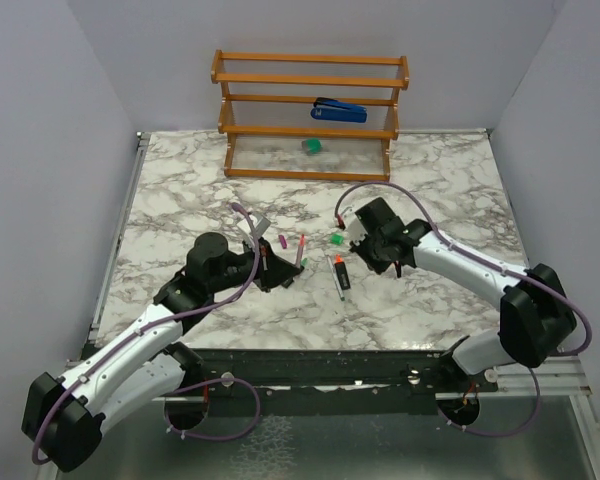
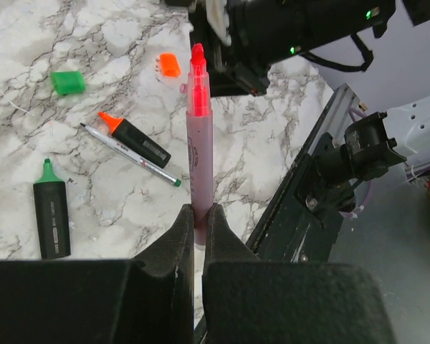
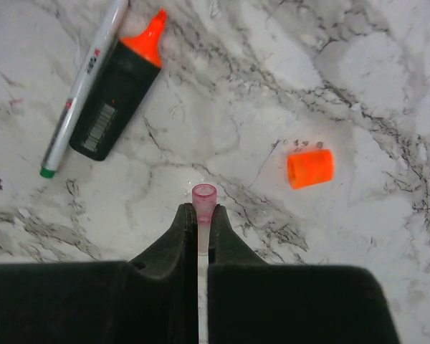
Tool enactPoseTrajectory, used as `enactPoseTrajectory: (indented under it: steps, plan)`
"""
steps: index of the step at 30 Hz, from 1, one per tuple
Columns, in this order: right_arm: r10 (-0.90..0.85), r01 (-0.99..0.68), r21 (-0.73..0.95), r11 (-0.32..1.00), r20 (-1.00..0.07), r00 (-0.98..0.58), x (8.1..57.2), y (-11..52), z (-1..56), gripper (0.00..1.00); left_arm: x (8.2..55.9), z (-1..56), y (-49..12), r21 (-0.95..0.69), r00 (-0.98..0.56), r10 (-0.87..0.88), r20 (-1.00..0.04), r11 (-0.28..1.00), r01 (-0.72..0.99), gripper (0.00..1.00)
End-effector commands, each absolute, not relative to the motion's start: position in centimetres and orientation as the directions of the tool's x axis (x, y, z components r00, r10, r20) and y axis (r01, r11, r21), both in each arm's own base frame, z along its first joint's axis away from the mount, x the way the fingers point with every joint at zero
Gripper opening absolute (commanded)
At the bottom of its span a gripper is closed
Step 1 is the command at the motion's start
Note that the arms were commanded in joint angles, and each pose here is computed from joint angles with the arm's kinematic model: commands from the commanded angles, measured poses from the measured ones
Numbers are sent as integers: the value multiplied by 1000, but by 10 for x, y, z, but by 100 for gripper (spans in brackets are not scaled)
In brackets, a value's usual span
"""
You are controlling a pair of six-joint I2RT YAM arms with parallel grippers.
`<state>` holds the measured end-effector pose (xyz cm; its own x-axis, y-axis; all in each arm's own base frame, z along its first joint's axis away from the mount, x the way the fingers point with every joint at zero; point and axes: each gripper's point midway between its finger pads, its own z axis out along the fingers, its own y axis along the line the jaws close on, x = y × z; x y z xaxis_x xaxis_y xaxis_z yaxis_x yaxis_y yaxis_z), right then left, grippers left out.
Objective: Insert the pens into the pen caps
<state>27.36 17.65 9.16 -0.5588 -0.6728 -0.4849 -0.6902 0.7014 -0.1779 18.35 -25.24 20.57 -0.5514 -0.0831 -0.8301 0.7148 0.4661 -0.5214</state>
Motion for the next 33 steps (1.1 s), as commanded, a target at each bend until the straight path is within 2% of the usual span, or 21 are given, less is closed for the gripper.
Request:
enactPoseTrajectory:
  steps: [1, 3, 5, 9, 14, 21, 24, 26, 28, 31, 33]
  plan:
    - [-833, -832, -215, 512, -362, -420, 265, 169, 66, 1, 182, 223, -256, -462, -500, -34, -865, 443, 769, 0]
    - [-862, -831, -260, 492, -280, -423, 269, 156, 49, 1, 182, 224, -256, -453, -492, -30, -870, 441, 774, 0]
    - [-874, -838, -266, 476, -251, -417, 272, 154, 39, 3, 181, 220, -255, -455, -496, -28, -868, 444, 772, 0]
    - [-889, -869, -238, 433, -272, -369, 273, 165, 25, 12, 180, 215, -255, -466, -510, -22, -860, 442, 766, 0]
    - [-891, -863, -264, 430, -277, -359, 280, 165, 15, 18, 180, 212, -252, -445, -507, 14, -862, 457, 770, 0]
    - [-850, -817, -308, 488, -381, -364, 299, 179, 47, 31, 181, 208, -253, -438, -506, 30, -862, 458, 773, 0]
    - [-836, -790, -344, 508, -418, -356, 308, 180, 69, 44, 181, 207, -253, -432, -502, 36, -864, 457, 777, 0]
    - [-820, -760, -372, 533, -450, -355, 313, 180, 87, 60, 182, 208, -253, -426, -496, 39, -867, 457, 781, 0]
    - [-781, -693, -407, 595, -495, -380, 322, 176, 111, 97, 182, 208, -253, -420, -491, 42, -870, 458, 783, 0]
    - [-615, -465, -417, 781, -647, -452, 340, 166, 168, 100, 183, 209, -252, -409, -482, 47, -875, 461, 787, 0]
    - [-316, -143, -283, 948, -814, -488, 351, 151, 207, 100, 183, 209, -252, -407, -479, 46, -877, 462, 788, 0]
